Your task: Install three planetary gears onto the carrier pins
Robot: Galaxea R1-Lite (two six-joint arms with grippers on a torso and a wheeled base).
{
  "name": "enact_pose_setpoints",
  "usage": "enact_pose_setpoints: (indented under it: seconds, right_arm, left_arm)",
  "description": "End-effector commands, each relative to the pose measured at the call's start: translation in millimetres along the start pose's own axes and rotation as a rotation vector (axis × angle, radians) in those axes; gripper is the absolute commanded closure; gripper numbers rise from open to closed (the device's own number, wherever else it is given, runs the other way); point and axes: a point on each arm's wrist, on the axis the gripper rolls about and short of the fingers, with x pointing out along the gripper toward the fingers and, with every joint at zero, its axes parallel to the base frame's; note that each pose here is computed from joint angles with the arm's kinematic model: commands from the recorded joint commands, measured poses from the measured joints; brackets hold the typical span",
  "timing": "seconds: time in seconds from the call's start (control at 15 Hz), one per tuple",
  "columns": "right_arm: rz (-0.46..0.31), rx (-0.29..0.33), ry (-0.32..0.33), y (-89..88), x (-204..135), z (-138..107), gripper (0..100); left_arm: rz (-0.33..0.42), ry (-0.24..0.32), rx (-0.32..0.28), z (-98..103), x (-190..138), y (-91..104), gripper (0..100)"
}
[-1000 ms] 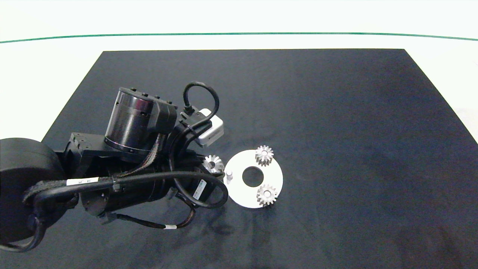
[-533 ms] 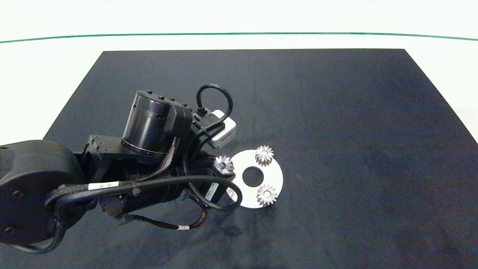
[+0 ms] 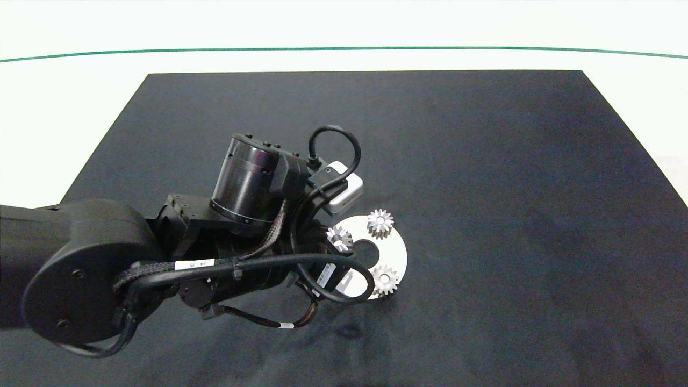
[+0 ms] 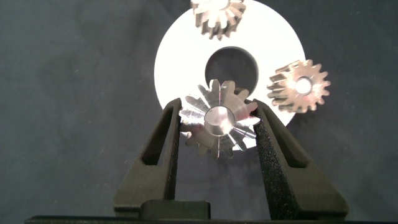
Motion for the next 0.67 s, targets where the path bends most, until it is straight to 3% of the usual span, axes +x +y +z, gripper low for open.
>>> enact_pose_setpoints:
  seconds: [0.07, 0.67]
  right_arm:
    - [0.000, -0.003, 0.005, 0.1, 0.4, -0.2, 0]
    - [0.004, -0.005, 0.015, 0.7, 2.2, -0.9, 0]
  left_arm:
    - [-0.012, 0.004, 0.008, 0.9, 5.8, -4.9, 96]
    - [0.025, 0.026, 0.014, -1.5, 9.6, 2.3, 96]
